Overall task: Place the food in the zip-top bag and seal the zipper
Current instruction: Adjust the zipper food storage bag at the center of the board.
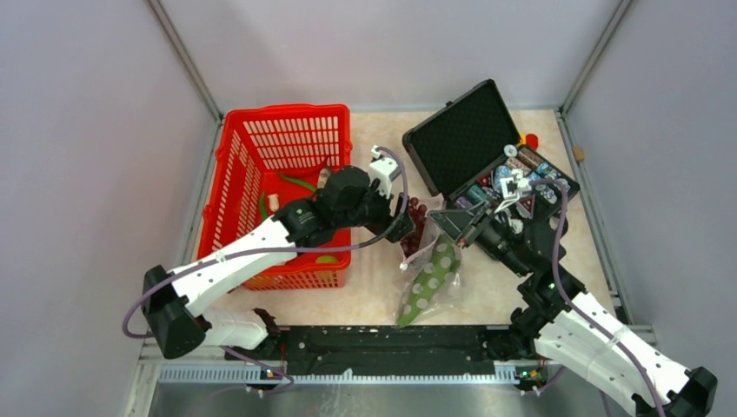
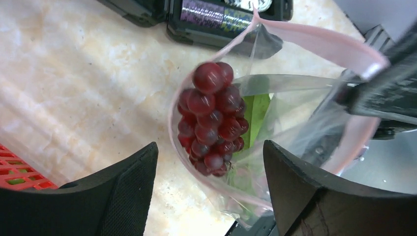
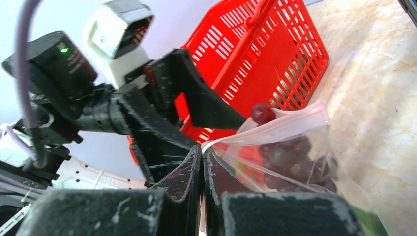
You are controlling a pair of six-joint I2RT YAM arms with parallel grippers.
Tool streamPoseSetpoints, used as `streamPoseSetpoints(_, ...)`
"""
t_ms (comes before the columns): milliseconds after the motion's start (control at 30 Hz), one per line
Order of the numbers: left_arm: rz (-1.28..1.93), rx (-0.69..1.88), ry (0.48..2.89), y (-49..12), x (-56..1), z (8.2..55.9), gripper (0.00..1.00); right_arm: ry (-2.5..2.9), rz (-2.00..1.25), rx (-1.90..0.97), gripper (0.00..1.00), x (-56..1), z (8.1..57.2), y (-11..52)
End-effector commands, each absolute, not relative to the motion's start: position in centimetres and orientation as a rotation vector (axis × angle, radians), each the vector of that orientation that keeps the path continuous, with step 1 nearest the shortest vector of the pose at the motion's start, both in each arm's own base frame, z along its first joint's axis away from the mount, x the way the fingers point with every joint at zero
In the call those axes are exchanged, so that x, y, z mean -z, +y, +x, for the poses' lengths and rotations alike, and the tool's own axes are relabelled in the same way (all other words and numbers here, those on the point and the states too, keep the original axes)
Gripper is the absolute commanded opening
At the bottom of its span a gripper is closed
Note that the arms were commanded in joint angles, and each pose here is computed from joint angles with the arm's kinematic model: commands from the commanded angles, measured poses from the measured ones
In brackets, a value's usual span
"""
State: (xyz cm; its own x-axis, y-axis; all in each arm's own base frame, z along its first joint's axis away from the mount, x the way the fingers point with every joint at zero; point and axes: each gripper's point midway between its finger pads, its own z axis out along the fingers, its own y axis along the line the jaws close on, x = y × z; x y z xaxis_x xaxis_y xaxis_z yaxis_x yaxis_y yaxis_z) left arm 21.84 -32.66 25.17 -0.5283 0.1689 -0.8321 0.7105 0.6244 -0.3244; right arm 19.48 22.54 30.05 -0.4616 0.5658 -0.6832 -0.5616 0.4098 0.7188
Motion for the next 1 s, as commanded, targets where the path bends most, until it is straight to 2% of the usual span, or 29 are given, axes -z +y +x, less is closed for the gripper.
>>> streamPoseSetpoints(0, 0.641, 0.86, 2.04, -33.3, -26.1, 23.4, 0.78, 1.419, -0.04, -1.362, 0.0, -35.8, 18.2, 21.9)
streamPoseSetpoints(133, 0.625, 0.789, 2.102, -32.6, -24.5, 24.0, 0.75, 1.407, -0.051, -1.369, 0.0, -36.3, 17.9, 21.9)
streamPoseSetpoints(233, 0.655, 0.82, 2.108, -32.7, -24.3, 23.3, 0.62, 1.409, -0.052, -1.365, 0.0, -36.3, 17.9, 21.9)
streamPoseSetpoints(333, 0.673, 0.86, 2.1, -32.8, -24.4, 22.7, 0.58, 1.41, -0.05, -1.362, 0.0, -36.2, 18.0, 21.9)
streamPoseSetpoints(467, 0.696, 0.903, 2.075, -33.3, -24.5, 22.2, 0.38, 1.408, -0.053, -1.366, 0.0, -36.2, 18.0, 21.9)
streamPoseSetpoints(600, 0.724, 0.901, 2.133, -33.8, -23.1, 22.2, 0.34, 1.398, -0.082, -1.381, 0.0, -36.6, 17.6, 22.2)
streamPoseSetpoints(667, 0.733, 0.902, 2.147, -33.9, -22.8, 22.2, 0.4, 1.386, -0.107, -1.395, 0.0, -37.0, 17.3, 22.4)
streamPoseSetpoints(733, 0.74, 0.899, 2.151, -34.0, -22.7, 22.3, 0.39, 1.376, -0.131, -1.407, 0.0, -37.3, 17.0, 22.6)
streamPoseSetpoints(767, 0.743, 0.897, 2.154, -34.0, -22.7, 22.3, 0.36, 1.375, -0.134, -1.408, 0.0, -37.4, 16.9, 22.6)
streamPoseSetpoints(967, 0.748, 0.868, 2.143, -33.3, -23.6, 22.2, 0.02, 1.392, -0.11, -1.383, 0.0, -36.9, 17.3, 22.3)
